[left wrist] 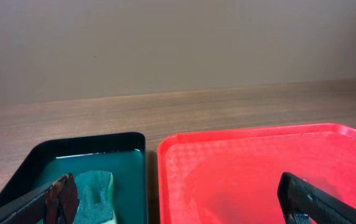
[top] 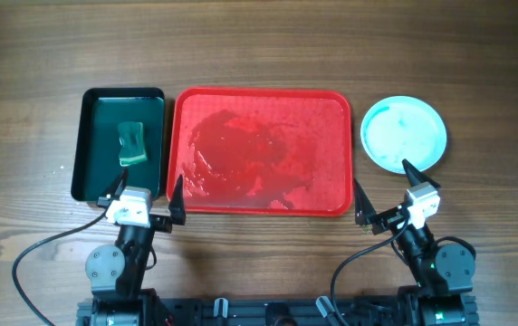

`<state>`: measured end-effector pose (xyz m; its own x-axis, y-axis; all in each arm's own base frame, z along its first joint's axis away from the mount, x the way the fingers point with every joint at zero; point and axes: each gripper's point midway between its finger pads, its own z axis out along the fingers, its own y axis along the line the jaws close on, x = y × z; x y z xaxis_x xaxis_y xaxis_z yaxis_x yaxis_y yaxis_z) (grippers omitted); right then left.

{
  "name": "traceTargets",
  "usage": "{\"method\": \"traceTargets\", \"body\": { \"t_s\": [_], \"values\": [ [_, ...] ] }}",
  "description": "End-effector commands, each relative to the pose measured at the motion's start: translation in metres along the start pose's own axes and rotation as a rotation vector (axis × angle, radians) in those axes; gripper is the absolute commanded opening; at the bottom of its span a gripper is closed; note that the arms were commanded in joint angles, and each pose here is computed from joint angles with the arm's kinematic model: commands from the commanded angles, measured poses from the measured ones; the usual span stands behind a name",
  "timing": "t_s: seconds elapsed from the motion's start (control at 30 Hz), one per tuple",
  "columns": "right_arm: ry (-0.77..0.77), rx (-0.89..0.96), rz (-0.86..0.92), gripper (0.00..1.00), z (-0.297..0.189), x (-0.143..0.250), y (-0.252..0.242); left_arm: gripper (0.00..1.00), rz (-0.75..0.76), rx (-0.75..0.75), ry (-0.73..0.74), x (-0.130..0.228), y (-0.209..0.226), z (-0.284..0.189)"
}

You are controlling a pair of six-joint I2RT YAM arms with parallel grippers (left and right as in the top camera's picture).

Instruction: Clean dirty plates on tray and stack at the side

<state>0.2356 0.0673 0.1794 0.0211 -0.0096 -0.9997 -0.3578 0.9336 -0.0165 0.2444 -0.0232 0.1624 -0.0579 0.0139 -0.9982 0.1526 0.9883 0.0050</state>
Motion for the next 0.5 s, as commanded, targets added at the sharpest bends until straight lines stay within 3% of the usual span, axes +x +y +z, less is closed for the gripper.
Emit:
{"method": "traceTargets", "body": {
  "t_s": [0.0, 0.47],
  "values": [
    [-0.008, -0.003, 0.012, 0.99, -0.0003, -0.0015, 0.0011, 1.00, -0.013, -0.002, -0.001, 0.0019, -0.0001, 0.0001],
    [-0.008, -0.003, 0.012, 1.00, -0.0003, -0.0015, 0.0010, 1.00, -0.013, -0.002, -0.001, 0.0018, -0.0001, 0.0001]
  ]
}}
